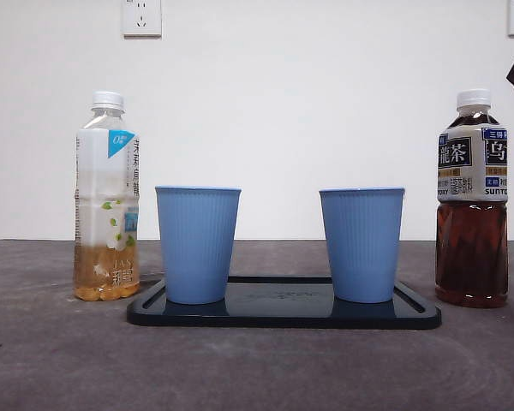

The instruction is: Pour the drink into the cup

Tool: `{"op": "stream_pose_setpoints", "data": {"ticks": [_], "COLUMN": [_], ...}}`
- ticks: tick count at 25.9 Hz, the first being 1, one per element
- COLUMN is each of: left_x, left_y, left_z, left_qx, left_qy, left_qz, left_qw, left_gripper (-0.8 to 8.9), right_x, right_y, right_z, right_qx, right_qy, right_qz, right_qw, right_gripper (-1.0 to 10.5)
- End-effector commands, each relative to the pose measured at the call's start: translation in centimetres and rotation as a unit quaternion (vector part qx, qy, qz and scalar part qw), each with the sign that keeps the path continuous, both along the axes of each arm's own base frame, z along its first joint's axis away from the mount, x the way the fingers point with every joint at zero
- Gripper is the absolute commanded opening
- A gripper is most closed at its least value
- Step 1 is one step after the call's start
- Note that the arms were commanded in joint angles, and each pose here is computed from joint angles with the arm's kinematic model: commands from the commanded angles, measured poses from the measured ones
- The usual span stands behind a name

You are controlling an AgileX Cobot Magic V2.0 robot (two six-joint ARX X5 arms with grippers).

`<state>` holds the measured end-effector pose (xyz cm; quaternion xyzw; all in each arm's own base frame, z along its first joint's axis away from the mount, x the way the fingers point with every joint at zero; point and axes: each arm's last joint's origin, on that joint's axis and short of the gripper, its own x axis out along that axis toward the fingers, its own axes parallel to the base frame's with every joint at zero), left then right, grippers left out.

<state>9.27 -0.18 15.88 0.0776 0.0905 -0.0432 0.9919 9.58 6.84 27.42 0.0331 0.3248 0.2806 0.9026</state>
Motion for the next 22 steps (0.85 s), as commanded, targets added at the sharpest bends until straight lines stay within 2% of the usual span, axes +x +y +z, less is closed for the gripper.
{"op": "stream_pose_setpoints", "data": {"ticks": [1,4,5,6,8,12,16,18,22], "left_x": [0.1,0.1,0.1,0.1,0.1,0.1,0.1,0.1,0.1], "left_y": [0.0,0.0,0.0,0.0,0.0,0.0,0.0,0.0,0.0], "left_z": [-0.7,-0.7,-0.7,-0.7,-0.7,-0.7,-0.7,-0.7,-0.7], "left_qx": [0.003,0.003,0.003,0.003,0.003,0.003,0.003,0.003,0.003], "left_qy": [0.013,0.013,0.013,0.013,0.013,0.013,0.013,0.013,0.013], "left_qz": [0.002,0.002,0.002,0.002,0.002,0.002,0.002,0.002,0.002], "left_qw": [1.0,1.0,1.0,1.0,1.0,1.0,1.0,1.0,1.0], "left_gripper": [0.07,0.07,0.07,0.07,0.07,0.07,0.07,0.07,0.07], "right_x": [0.0,0.0,0.0,0.0,0.3,0.7,0.1,-0.1,-0.2], "right_y": [0.1,0.1,-0.1,-0.5,-1.3,-3.7,-5.6,-6.2,-6.7], "right_z": [0.5,0.5,0.6,0.9,1.4,0.0,-3.1,-4.4,-6.5], "right_qx": [0.009,0.002,-0.012,-0.025,-0.015,-0.007,-0.036,-0.042,-0.046], "right_qy": [-0.005,-0.013,-0.031,-0.062,-0.122,-0.231,-0.286,-0.301,-0.317], "right_qz": [0.0,0.004,0.001,-0.025,-0.06,-0.151,-0.227,-0.251,-0.28], "right_qw": [1.0,1.0,0.999,0.997,0.991,0.961,0.93,0.919,0.905], "right_gripper": [0.1,0.1,0.1,0.1,0.1,0.1,0.1,0.1,0.1]}}
